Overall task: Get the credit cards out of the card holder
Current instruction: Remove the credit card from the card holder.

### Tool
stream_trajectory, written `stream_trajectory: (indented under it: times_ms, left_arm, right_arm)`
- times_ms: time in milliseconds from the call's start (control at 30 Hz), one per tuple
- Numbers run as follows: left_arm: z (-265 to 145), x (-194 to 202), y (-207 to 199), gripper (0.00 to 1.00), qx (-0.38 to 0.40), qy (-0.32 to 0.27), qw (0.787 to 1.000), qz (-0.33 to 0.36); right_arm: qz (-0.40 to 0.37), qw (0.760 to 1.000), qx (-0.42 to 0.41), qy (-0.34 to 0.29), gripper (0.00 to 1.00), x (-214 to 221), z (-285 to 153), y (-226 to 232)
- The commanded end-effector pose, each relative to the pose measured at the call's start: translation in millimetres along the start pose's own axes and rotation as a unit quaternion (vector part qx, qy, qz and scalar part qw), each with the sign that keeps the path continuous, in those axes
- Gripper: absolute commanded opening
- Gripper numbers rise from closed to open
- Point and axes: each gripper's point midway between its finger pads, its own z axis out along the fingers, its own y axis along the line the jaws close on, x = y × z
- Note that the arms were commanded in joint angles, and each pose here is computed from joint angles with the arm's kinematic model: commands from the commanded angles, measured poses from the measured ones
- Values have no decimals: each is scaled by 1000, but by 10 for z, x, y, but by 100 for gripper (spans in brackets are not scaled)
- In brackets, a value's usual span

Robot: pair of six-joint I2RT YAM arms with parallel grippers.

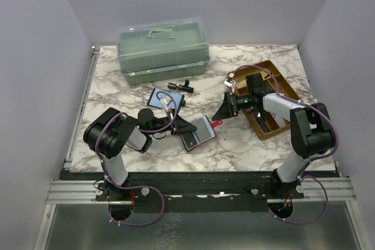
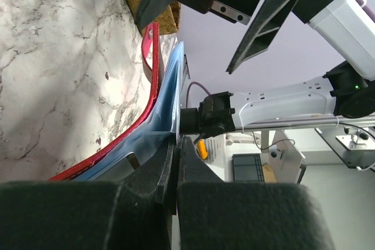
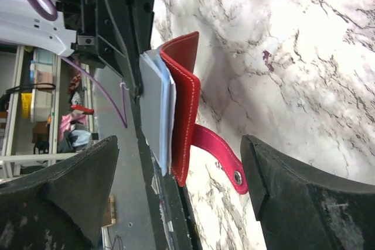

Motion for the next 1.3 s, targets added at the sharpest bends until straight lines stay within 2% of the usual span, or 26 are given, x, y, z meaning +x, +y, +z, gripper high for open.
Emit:
stream_trajectory:
  times_ms: [0, 267, 367, 567, 700, 867, 900, 1000, 1167, 1267]
  left_arm:
    - [19, -9, -207, 0, 34, 21, 998, 46]
    - [49, -23, -278, 0, 45, 34, 997, 54]
    - [48, -18, -294, 0, 48, 36, 997, 56]
    - [41, -3, -312, 0, 51, 41, 996, 58]
    - [34, 6, -319, 0, 52, 42, 996, 59]
    - [36, -7, -382, 0, 64, 41, 995, 64]
    - [35, -9, -394, 0, 67, 40, 995, 65]
    - [32, -8, -420, 0, 73, 40, 994, 66]
    - [29, -6, -428, 0, 76, 39, 994, 64]
    - [31, -5, -425, 0, 76, 40, 994, 64]
  right_arm:
    - [-4, 999, 30, 14, 92, 30, 10, -123]
    - [2, 997, -54, 50, 93, 145, 223, 165]
    - [12, 995, -89, 49, 89, 151, 212, 277]
    - [21, 987, -153, 51, 64, 138, 162, 488]
    - [26, 986, -159, 52, 52, 135, 153, 516]
    - [34, 989, -139, 49, 51, 124, 182, 437]
    - [36, 988, -138, 50, 49, 122, 188, 429]
    - [43, 988, -139, 51, 36, 108, 194, 415]
    - [46, 988, -137, 52, 31, 110, 201, 402]
    - [48, 988, -137, 52, 22, 112, 203, 398]
